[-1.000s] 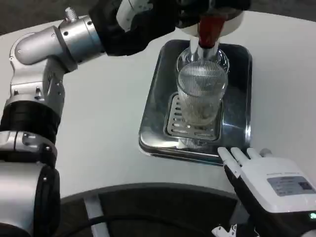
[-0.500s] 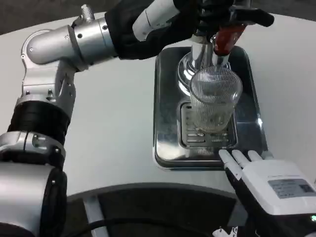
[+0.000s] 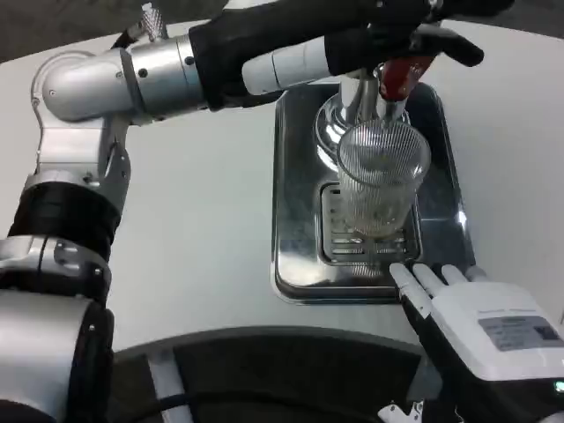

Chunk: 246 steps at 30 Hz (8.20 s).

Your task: Grasp the cup under the faucet to collect the drink, then remove the cup.

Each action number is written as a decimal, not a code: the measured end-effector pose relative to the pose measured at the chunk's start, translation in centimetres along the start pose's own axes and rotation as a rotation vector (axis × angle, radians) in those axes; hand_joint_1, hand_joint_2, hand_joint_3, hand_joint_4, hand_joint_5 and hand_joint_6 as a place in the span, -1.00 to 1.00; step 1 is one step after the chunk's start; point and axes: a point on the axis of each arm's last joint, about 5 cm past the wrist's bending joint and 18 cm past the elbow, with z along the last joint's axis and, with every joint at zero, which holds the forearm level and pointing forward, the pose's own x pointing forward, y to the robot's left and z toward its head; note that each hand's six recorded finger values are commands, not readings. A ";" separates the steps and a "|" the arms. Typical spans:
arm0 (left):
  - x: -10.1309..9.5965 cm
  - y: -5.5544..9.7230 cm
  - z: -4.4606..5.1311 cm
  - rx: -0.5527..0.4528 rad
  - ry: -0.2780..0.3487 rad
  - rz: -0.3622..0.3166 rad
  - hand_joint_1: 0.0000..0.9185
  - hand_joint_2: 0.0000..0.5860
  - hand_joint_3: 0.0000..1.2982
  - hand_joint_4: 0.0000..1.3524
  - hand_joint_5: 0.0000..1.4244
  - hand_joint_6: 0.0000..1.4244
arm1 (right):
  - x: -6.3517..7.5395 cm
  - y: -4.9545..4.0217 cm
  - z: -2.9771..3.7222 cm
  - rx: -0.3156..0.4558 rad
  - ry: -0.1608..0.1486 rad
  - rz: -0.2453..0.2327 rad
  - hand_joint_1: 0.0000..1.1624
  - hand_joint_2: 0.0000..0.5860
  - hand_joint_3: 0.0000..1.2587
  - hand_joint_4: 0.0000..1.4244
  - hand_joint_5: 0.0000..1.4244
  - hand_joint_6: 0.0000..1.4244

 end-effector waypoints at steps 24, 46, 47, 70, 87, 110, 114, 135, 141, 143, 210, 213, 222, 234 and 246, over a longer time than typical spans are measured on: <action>-0.2 -0.4 0.34 0.160 0.023 -0.037 -1.00 -0.75 -0.89 -0.99 -0.82 -0.99 | 1.4 -0.36 -1.47 0.098 0.033 -0.080 0.04 0.01 -1.00 -1.00 -1.00 -1.00; -0.2 -0.6 0.48 0.213 0.032 -0.064 -1.00 -0.74 -0.89 -0.98 -0.80 -0.99 | 3.1 0.39 -4.94 0.398 0.018 -0.169 -0.07 -0.13 -1.00 -1.00 -1.00 -0.96; -0.2 -0.6 0.47 0.213 0.032 -0.065 -1.00 -0.74 -0.89 -0.98 -0.80 -0.99 | 3.2 0.47 -5.05 0.414 0.013 -0.172 -0.07 -0.13 -1.00 -1.00 -1.00 -0.96; -0.5 -1.0 0.40 0.238 0.039 -0.057 -1.00 -0.73 -0.89 -1.00 -0.83 -1.00 | 6.2 1.98 -6.81 0.674 -0.006 -0.367 -0.02 -0.17 -1.00 -1.00 -1.00 -0.97; -0.9 -1.0 0.31 0.240 0.054 -0.041 -1.00 -0.73 -0.87 -1.00 -0.83 -1.00 | 9.3 1.82 -6.15 0.704 -0.070 -0.329 -0.20 -0.38 -1.00 -1.00 -1.00 -1.00; -1.1 -1.1 0.35 0.247 0.056 -0.038 -1.00 -0.73 -0.86 -0.99 -0.83 -1.00 | 11.7 1.05 -5.58 0.714 -0.106 -0.301 -0.23 -0.36 -1.00 -1.00 -1.00 -1.00; -1.1 -1.1 0.37 0.249 0.056 -0.038 -1.00 -0.73 -0.86 -0.99 -0.83 -1.00 | 12.0 0.75 -5.29 0.717 -0.125 -0.302 -0.23 -0.36 -1.00 -1.00 -1.00 -1.00; -1.4 -1.1 0.46 0.258 0.061 -0.030 -1.00 -0.73 -0.86 -0.99 -0.83 -1.00 | 13.1 0.27 -4.29 0.722 -0.164 -0.295 -0.23 -0.36 -1.00 -1.00 -1.00 -1.00; -1.5 -1.1 0.45 0.259 0.062 -0.027 -1.00 -0.73 -0.86 -0.99 -0.82 -1.00 | 13.4 0.21 -4.11 0.726 -0.169 -0.294 -0.22 -0.38 -1.00 -1.00 -1.00 -1.00; -1.5 -1.1 0.45 0.259 0.062 -0.025 -1.00 -0.73 -0.86 -0.99 -0.82 -1.00 | 13.5 0.27 -4.05 0.726 -0.169 -0.290 -0.22 -0.38 -1.00 -1.00 -1.00 -1.00; -3.2 0.2 -1.08 -0.329 0.022 0.175 -1.00 -0.69 -1.00 -1.00 -0.91 -0.96 | 14.5 -0.12 -2.80 0.752 -0.212 -0.278 -0.19 -0.33 -1.00 -1.00 -1.00 -1.00; -3.2 0.1 -1.29 -0.384 0.037 0.163 -1.00 -0.66 -1.00 -1.00 -0.93 -0.98 | 14.5 -0.22 -2.82 0.752 -0.211 -0.291 -0.19 -0.32 -1.00 -1.00 -1.00 -1.00; -3.2 0.4 -0.83 -0.422 0.008 0.166 -1.00 -0.66 -1.00 -1.00 -0.93 -0.99 | 14.4 -0.36 -2.86 0.748 -0.214 -0.308 -0.18 -0.31 -1.00 -1.00 -1.00 -1.00; -3.4 1.1 0.12 -0.409 -0.043 0.186 -1.00 -0.66 -1.00 -1.00 -0.89 -0.98 | 14.5 -0.45 -2.86 0.747 -0.215 -0.309 -0.18 -0.31 -1.00 -1.00 -1.00 -1.00; -4.8 2.3 2.42 -0.373 -0.037 0.159 -1.00 -0.63 -1.00 -1.00 -0.85 -0.95 | 14.5 -0.45 -2.89 0.750 -0.215 -0.308 -0.18 -0.31 -1.00 -1.00 -1.00 -1.00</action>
